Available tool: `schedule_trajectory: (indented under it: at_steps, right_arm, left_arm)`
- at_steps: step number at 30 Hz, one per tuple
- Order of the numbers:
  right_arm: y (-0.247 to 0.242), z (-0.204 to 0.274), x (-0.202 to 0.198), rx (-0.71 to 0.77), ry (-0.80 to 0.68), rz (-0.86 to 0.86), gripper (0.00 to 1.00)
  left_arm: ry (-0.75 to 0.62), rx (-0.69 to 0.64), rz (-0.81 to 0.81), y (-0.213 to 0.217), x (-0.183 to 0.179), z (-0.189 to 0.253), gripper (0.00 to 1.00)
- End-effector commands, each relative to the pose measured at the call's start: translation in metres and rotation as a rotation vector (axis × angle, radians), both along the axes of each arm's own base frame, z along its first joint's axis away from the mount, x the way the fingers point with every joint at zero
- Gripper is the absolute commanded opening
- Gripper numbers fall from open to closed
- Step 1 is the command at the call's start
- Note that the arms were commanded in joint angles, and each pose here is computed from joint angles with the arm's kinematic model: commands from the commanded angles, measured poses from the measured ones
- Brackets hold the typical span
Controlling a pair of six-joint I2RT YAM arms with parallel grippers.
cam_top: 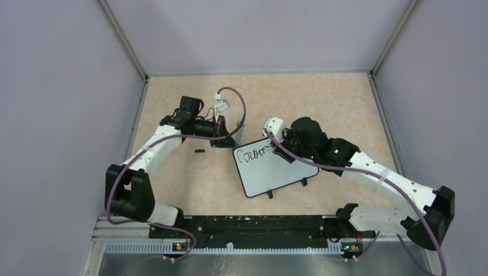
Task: Write a sentence on the whiteboard
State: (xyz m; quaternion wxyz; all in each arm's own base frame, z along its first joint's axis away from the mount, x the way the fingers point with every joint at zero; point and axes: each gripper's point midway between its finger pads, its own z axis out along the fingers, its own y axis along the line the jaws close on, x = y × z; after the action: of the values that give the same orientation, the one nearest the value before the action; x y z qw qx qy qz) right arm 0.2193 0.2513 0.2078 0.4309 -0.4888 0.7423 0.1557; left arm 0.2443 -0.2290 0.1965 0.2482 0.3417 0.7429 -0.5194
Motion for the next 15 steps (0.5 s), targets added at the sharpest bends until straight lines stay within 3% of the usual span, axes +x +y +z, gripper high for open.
schedule_trajectory:
  at_steps: [1, 15]
  right_arm:
    - [-0.010, 0.000, -0.002, -0.016, -0.014, -0.009, 0.00]
    - [-0.021, 0.020, 0.010, -0.003, -0.088, -0.081, 0.00]
  left_arm:
    - [0.016, -0.004, -0.024, 0.000, -0.013, -0.002, 0.00]
    - [0.018, -0.005, -0.021, 0.000, -0.013, -0.001, 0.00]
